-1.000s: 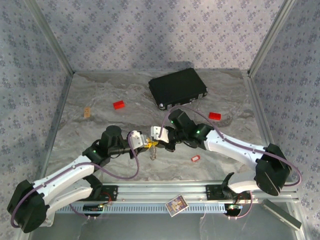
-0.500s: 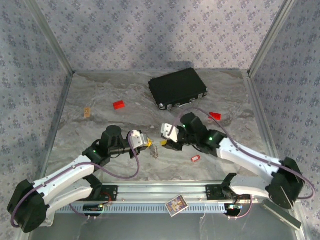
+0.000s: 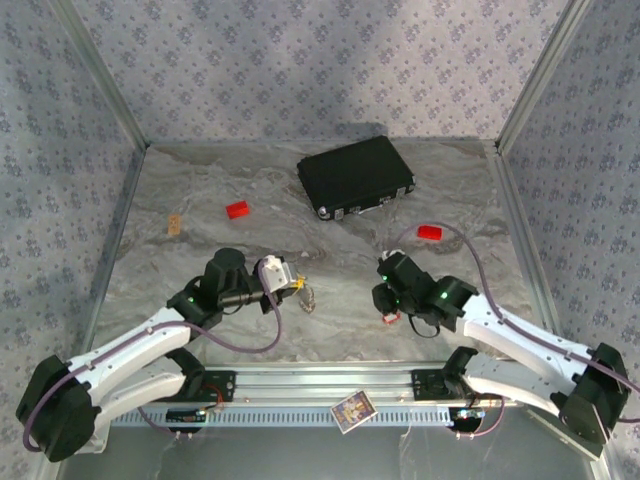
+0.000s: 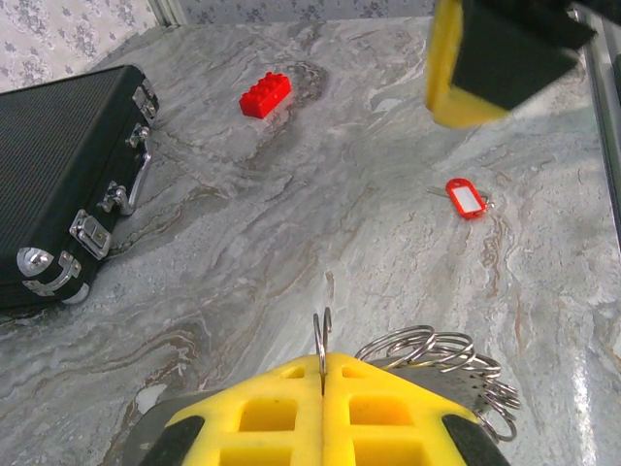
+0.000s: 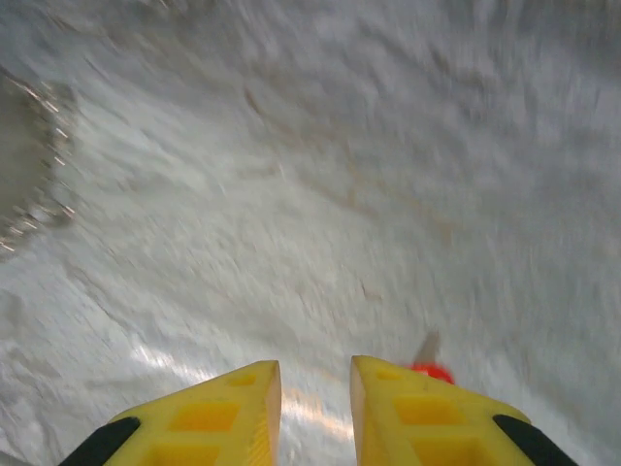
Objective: Put the keys on the keyring
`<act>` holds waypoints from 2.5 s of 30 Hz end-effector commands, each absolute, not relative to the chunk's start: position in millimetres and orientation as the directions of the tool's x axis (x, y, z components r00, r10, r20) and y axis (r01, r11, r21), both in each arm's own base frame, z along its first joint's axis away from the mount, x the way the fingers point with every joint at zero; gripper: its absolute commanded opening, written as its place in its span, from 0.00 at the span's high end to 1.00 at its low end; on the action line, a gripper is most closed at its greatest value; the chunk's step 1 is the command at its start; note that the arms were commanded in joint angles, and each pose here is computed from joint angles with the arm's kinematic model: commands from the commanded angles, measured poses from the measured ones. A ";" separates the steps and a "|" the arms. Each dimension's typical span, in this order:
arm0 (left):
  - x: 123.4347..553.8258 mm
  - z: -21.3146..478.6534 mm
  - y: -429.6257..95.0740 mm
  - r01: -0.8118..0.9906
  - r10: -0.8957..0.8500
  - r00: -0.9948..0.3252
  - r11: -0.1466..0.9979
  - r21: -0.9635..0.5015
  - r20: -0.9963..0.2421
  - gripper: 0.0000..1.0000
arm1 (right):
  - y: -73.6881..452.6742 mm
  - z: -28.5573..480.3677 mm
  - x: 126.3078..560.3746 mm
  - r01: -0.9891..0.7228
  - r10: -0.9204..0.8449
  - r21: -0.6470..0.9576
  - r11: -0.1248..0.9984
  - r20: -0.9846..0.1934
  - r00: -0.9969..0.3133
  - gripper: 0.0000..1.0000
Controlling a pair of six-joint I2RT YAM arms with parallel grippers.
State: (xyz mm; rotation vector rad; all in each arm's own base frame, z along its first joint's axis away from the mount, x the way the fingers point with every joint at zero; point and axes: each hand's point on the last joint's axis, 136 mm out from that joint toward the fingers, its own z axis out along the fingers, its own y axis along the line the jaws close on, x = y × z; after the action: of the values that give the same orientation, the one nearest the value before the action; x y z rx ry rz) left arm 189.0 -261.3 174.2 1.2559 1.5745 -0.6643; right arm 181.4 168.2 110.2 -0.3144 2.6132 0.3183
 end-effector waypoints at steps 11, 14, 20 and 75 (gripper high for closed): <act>193.5 205.9 -267.9 0.928 0.338 0.027 0.342 0.149 -0.941 1.00 | 150.5 48.3 151.1 -0.283 -0.292 -0.081 0.956 -0.136 -0.947 0.69; 193.2 206.4 -267.9 0.928 0.335 0.027 0.341 0.148 -0.942 1.00 | 150.8 41.4 152.1 -0.296 -0.307 -0.107 0.949 -0.106 -0.946 0.70; 192.2 206.4 -269.3 0.931 0.332 0.030 0.334 0.147 -0.943 1.00 | 156.2 32.4 155.6 -0.314 -0.324 -0.116 0.942 -0.084 -0.942 0.73; 187.4 203.3 -273.4 0.944 0.336 0.044 0.296 0.149 -0.941 1.00 | 201.3 17.7 170.5 -0.344 -0.338 0.156 0.926 -0.062 -0.939 0.94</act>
State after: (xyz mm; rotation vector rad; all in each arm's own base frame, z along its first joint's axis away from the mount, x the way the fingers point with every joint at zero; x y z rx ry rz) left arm 188.5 -264.3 178.3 1.2306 1.5929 -0.6921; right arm 174.1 207.0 22.7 -0.5121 3.0133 0.2956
